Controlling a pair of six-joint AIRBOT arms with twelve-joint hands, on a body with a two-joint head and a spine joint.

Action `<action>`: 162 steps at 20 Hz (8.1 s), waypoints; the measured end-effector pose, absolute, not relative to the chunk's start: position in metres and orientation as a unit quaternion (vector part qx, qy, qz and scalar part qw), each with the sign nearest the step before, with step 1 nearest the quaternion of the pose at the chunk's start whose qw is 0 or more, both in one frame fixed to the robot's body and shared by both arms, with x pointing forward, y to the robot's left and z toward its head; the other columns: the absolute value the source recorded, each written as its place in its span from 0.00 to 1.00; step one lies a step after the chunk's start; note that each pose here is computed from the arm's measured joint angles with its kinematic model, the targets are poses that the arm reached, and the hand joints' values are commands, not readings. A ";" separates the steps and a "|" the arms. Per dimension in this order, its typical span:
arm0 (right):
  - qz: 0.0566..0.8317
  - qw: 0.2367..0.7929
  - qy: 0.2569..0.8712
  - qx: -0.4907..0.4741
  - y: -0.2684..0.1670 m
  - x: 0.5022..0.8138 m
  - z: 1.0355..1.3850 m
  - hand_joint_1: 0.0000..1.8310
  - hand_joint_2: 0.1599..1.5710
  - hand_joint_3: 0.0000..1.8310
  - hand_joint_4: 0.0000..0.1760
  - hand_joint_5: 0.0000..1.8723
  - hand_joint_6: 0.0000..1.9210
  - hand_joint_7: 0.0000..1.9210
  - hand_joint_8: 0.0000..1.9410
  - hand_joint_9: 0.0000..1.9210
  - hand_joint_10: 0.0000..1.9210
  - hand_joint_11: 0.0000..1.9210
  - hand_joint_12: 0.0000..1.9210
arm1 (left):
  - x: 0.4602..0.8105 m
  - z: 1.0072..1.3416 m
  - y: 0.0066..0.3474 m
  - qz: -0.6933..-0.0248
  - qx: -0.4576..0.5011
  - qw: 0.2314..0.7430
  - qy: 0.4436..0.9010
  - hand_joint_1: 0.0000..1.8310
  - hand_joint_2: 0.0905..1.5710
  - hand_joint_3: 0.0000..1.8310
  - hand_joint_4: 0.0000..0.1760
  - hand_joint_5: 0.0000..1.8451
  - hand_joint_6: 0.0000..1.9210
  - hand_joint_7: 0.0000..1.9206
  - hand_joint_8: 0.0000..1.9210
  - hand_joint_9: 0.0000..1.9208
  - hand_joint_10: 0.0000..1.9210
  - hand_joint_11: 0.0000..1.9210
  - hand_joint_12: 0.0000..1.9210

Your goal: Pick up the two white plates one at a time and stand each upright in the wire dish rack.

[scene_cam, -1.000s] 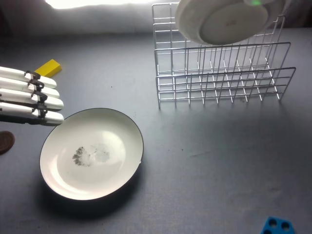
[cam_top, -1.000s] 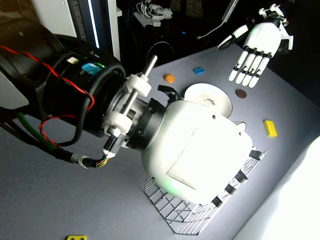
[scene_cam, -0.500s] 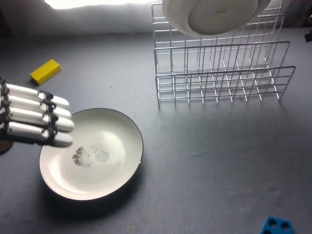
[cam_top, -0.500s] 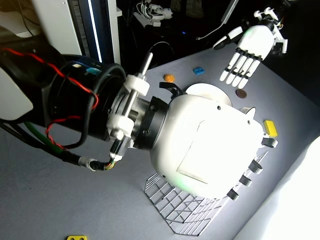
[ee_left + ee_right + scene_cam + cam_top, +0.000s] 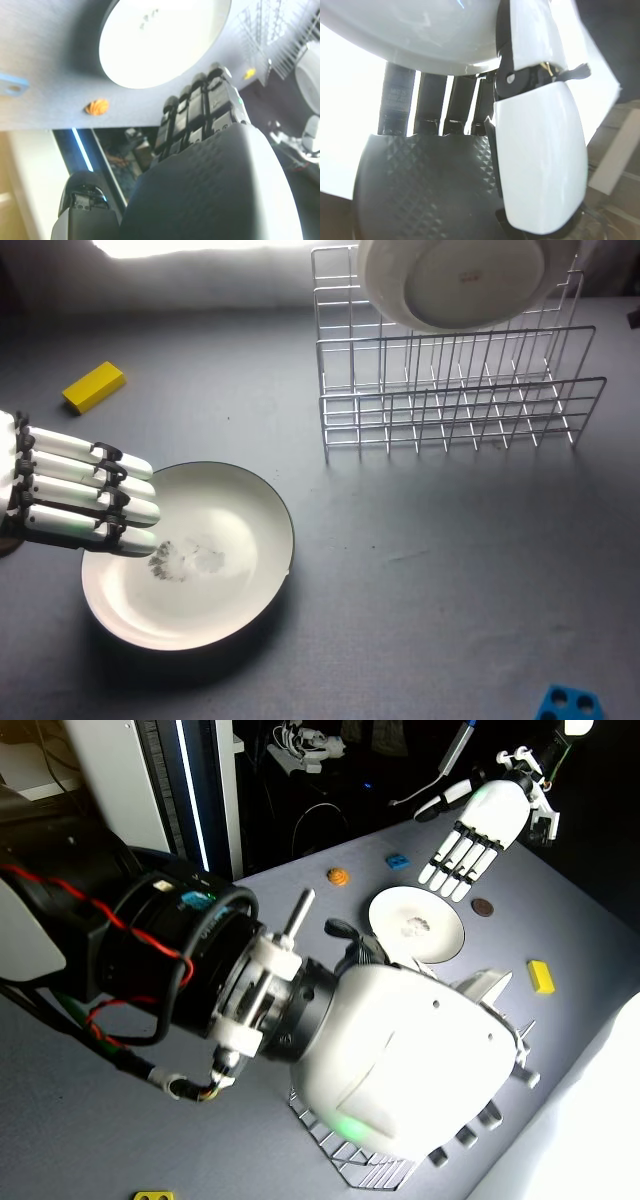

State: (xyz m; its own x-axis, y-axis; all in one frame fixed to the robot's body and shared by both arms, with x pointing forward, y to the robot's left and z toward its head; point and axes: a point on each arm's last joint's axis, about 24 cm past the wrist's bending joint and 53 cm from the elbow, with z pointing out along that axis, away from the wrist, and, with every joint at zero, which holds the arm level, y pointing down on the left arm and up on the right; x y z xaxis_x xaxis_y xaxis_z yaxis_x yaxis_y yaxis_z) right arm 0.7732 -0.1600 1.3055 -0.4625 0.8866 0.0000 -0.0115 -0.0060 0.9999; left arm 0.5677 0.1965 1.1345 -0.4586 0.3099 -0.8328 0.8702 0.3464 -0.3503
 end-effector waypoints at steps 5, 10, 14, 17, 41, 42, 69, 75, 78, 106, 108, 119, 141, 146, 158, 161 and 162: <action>0.594 0.362 0.609 0.382 -0.160 0.781 1.294 0.76 0.62 0.00 0.00 0.56 0.43 0.63 0.30 0.58 0.45 0.54 0.47 | 0.567 1.133 0.195 -0.412 0.402 0.339 0.744 0.00 0.62 0.00 0.00 0.03 0.00 0.00 0.00 0.00 0.00 0.00 0.00; 0.586 0.359 0.612 0.392 -0.161 0.784 1.289 0.76 0.62 0.00 0.00 0.55 0.44 0.63 0.31 0.57 0.44 0.54 0.47 | 0.565 1.129 0.197 -0.412 0.404 0.333 0.746 0.00 0.61 0.00 0.00 0.03 0.00 0.00 0.00 0.00 0.00 0.00 0.00; 0.586 0.359 0.610 0.395 -0.163 0.789 1.286 0.76 0.63 0.00 0.00 0.54 0.46 0.61 0.35 0.56 0.45 0.53 0.47 | 0.562 1.119 0.198 -0.411 0.407 0.322 0.750 0.00 0.61 0.00 0.00 0.03 0.00 0.00 0.00 0.00 0.00 0.00 0.00; 0.576 0.358 0.618 0.398 -0.162 0.792 1.274 0.76 0.62 0.00 0.00 0.56 0.44 0.63 0.32 0.58 0.43 0.54 0.46 | 0.565 1.115 0.199 -0.404 0.404 0.322 0.755 0.00 0.62 0.00 0.00 0.03 0.00 0.00 0.00 0.00 0.00 0.00 0.00; 0.564 0.363 0.636 0.382 -0.158 0.794 1.244 0.76 0.63 0.00 0.00 0.53 0.46 0.61 0.35 0.57 0.47 0.53 0.49 | 0.596 1.081 0.217 -0.344 0.377 0.329 0.794 0.00 0.61 0.00 0.00 0.03 0.00 0.00 0.00 0.00 0.00 0.00 0.00; 0.563 0.364 0.636 0.381 -0.158 0.794 1.245 0.76 0.63 0.00 0.00 0.54 0.45 0.61 0.35 0.57 0.47 0.53 0.49 | 0.595 1.080 0.217 -0.344 0.377 0.328 0.795 0.00 0.61 0.00 0.00 0.03 0.00 0.00 0.00 0.00 0.00 0.00 0.00; 0.590 0.374 0.613 0.368 -0.160 0.795 1.271 0.57 0.65 0.00 0.00 0.40 0.00 0.42 0.00 0.42 0.00 0.15 0.65 | 0.595 1.075 0.218 -0.338 0.383 0.327 0.795 0.00 0.62 0.00 0.00 0.02 0.00 0.00 0.00 0.00 0.00 0.00 0.00; 0.601 0.397 0.611 0.328 -0.153 0.785 1.300 0.58 0.64 0.00 0.00 0.39 0.00 0.42 0.00 0.41 0.00 0.16 0.63 | 0.595 1.075 0.220 -0.335 0.383 0.327 0.796 0.00 0.61 0.00 0.00 0.03 0.00 0.00 0.00 0.00 0.00 0.00 0.00; 0.591 0.437 0.624 0.264 -0.143 0.776 1.310 0.58 0.64 0.00 0.00 0.40 0.00 0.43 0.01 0.42 0.01 0.17 0.63 | 0.596 1.075 0.220 -0.335 0.383 0.327 0.796 0.00 0.61 0.00 0.00 0.02 0.00 0.00 0.00 0.00 0.00 0.00 0.00; 0.454 0.584 0.618 -0.265 0.063 0.579 1.247 0.56 0.47 0.00 0.00 0.00 0.00 0.00 0.00 0.00 0.00 0.00 0.00 | 0.591 1.044 0.237 -0.315 0.359 0.301 0.826 0.00 0.61 0.00 0.00 0.01 0.00 0.00 0.00 0.00 0.00 0.00 0.00; 0.453 0.570 0.627 -0.275 0.072 0.573 1.233 0.54 0.48 0.00 0.00 0.00 0.00 0.00 0.00 0.00 0.00 0.00 0.00 | 0.588 1.040 0.240 -0.314 0.357 0.296 0.829 0.00 0.61 0.00 0.00 0.02 0.00 0.00 0.00 0.00 0.00 0.00 0.00; 0.447 0.543 0.644 -0.301 0.127 0.587 1.192 0.60 0.50 0.00 0.00 0.00 0.00 0.00 0.00 0.00 0.00 0.00 0.00 | 0.587 1.038 0.240 -0.316 0.352 0.294 0.831 0.00 0.61 0.00 0.00 0.02 0.00 0.00 0.00 0.00 0.00 0.00 0.00; 0.454 0.529 0.655 -0.291 0.179 0.607 1.169 0.60 0.51 0.00 0.00 0.00 0.00 0.00 0.00 0.00 0.00 0.00 0.11 | 0.588 1.039 0.240 -0.316 0.353 0.295 0.830 0.00 0.60 0.00 0.00 0.03 0.00 0.00 0.00 0.00 0.00 0.00 0.00; 0.456 0.528 0.655 -0.290 0.180 0.606 1.169 0.63 0.55 0.00 0.00 0.15 0.01 0.17 0.01 0.15 0.01 0.00 0.45 | 0.588 1.039 0.239 -0.317 0.353 0.295 0.829 0.00 0.61 0.00 0.00 0.02 0.00 0.00 0.00 0.00 0.00 0.00 0.00; 0.458 0.534 0.653 -0.278 0.173 0.612 1.174 0.75 0.69 0.00 0.00 0.44 0.61 0.49 0.50 0.49 0.59 0.42 0.57 | 0.588 1.039 0.238 -0.319 0.349 0.294 0.830 0.00 0.62 0.00 0.00 0.03 0.00 0.00 0.00 0.00 0.00 0.00 0.00; 0.469 0.538 0.644 -0.275 0.171 0.606 1.183 0.76 0.63 0.00 0.00 0.54 0.45 0.58 0.38 0.57 0.48 0.52 0.52 | 0.588 1.038 0.238 -0.319 0.351 0.294 0.830 0.00 0.61 0.00 0.00 0.03 0.00 0.00 0.00 0.00 0.00 0.00 0.00; 0.469 0.537 0.644 -0.276 0.170 0.604 1.183 0.76 0.63 0.00 0.00 0.54 0.45 0.58 0.38 0.57 0.48 0.52 0.52 | 0.588 1.038 0.238 -0.319 0.351 0.294 0.830 0.00 0.61 0.00 0.00 0.03 0.00 0.00 0.00 0.00 0.00 0.00 0.00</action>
State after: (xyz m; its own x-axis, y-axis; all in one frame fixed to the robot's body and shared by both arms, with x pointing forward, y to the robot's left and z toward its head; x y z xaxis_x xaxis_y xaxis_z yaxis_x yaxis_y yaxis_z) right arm 0.6043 0.1701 1.1830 -0.2704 0.1488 -0.9512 -0.8598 0.4072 0.3082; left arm 0.5883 0.2384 1.0382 -0.5805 0.3956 -0.7117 0.7702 0.5502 -0.3224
